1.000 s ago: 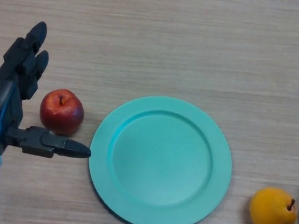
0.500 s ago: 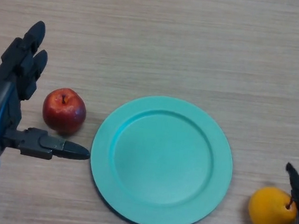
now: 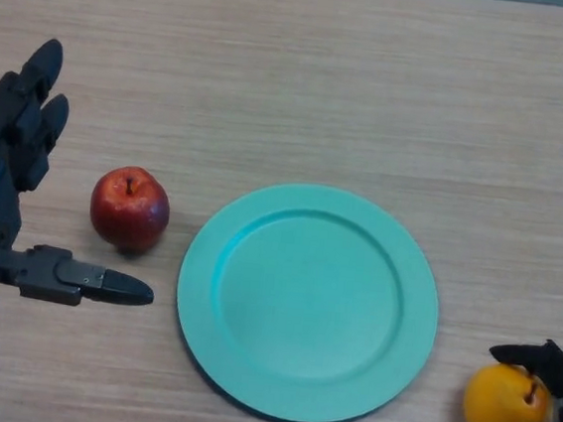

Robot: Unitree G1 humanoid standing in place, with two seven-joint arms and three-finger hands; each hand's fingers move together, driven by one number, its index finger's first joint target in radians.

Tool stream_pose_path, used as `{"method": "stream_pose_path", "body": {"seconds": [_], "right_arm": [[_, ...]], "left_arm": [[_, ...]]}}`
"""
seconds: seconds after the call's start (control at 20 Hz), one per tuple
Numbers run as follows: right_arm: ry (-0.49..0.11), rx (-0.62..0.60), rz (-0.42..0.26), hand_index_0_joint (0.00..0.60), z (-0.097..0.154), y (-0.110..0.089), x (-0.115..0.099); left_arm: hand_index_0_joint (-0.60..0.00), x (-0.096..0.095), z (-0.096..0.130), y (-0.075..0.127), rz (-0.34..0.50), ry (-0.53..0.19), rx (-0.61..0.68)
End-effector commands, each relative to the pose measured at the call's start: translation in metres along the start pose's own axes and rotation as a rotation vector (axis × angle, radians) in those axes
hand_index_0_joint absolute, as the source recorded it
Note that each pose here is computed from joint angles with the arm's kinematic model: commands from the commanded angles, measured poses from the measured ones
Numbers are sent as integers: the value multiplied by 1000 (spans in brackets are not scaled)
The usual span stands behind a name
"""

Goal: Pick up the yellow pear and place it on the plate

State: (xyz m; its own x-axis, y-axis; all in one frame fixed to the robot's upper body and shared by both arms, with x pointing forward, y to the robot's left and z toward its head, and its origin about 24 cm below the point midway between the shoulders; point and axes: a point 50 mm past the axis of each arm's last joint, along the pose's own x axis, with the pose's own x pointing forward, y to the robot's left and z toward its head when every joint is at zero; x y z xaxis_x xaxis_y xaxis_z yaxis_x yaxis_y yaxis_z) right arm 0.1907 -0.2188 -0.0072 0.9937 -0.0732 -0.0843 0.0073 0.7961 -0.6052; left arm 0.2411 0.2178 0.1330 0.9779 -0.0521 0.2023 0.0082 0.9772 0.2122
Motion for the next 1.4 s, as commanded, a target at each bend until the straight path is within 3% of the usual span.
{"method": "stream_pose_path", "body": {"seconds": [0.05,0.2,0.45,0.7,0.8,0.9,0.95,1.05,1.15,1.25,1.4], "right_arm": [[-108,87,-83,600,28,-25,10],[-165,233,-66,600,62,-29,20],[-264,372,31,600,107,-9,41],[-387,374,71,600,133,24,57],[-396,390,86,600,137,36,61],[-380,303,24,600,132,45,71],[-345,267,3,600,126,49,76],[-265,307,-11,600,119,51,82],[-284,239,-5,600,118,54,83],[-300,249,3,600,121,52,82],[-307,279,15,249,124,51,81]], "left_arm": [[0,0,34,13,41,-209,64],[0,0,34,13,42,-206,58],[0,0,35,15,45,-223,54],[0,-2,35,18,48,-218,51],[0,-4,35,20,47,-200,51],[0,-5,35,23,46,-187,46],[0,-5,33,23,50,-183,47],[0,-7,33,26,43,-157,43],[0,-8,34,27,51,-162,52],[0,-10,33,27,66,-184,62],[0,-9,35,28,71,-193,63]]}}
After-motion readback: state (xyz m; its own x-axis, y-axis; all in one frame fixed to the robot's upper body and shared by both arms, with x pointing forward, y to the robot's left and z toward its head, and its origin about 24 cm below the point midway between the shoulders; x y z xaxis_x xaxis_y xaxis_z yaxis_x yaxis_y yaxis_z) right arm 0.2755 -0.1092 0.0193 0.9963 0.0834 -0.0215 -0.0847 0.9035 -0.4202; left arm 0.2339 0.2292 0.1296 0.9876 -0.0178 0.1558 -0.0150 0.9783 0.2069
